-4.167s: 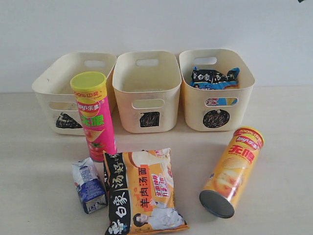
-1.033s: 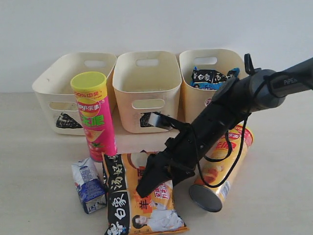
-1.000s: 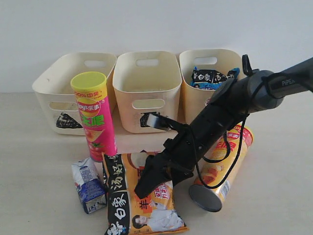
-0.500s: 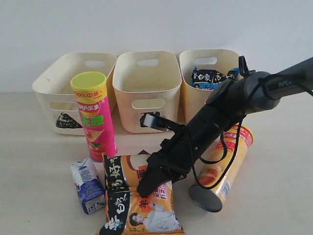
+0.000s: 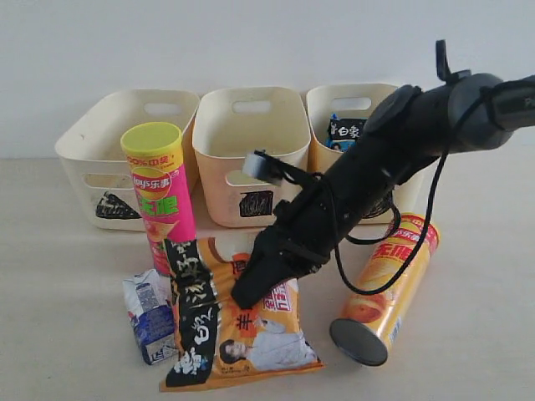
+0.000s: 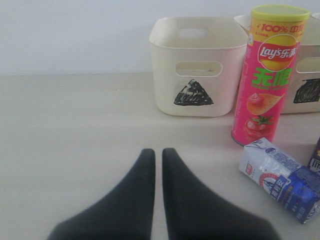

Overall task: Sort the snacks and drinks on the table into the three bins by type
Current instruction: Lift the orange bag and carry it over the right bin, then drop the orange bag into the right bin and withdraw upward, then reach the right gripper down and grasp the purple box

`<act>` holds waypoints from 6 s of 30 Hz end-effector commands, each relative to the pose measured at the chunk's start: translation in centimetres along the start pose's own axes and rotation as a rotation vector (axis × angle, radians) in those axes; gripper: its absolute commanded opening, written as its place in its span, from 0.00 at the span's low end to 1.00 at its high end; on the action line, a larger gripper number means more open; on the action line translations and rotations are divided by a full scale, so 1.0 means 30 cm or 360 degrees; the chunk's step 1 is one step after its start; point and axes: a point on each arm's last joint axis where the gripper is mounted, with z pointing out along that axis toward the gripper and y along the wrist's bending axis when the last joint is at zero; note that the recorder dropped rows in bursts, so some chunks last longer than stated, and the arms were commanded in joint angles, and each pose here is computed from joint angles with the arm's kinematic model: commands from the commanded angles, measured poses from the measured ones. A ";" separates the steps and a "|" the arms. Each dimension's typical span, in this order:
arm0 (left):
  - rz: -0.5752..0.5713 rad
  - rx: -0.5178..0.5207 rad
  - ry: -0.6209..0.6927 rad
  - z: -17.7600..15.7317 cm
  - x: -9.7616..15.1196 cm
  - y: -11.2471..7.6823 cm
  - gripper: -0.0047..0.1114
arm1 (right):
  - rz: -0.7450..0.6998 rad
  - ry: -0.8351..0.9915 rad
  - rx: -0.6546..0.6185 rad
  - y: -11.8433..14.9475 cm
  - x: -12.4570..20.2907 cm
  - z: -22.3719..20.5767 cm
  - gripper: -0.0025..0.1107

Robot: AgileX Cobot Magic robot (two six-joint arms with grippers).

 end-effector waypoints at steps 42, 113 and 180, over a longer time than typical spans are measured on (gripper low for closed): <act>-0.0030 0.0002 -0.0022 -0.002 -0.006 0.000 0.08 | -0.0440 -0.1100 0.1371 -0.114 -0.138 -0.801 0.02; -0.0030 0.0002 -0.0022 -0.002 -0.006 0.000 0.08 | -0.0172 -0.0580 0.1841 -0.016 -0.026 -0.911 0.02; -0.0030 0.0002 -0.0018 -0.002 -0.005 0.000 0.08 | -0.2105 0.0803 0.0511 0.056 -0.234 0.147 0.44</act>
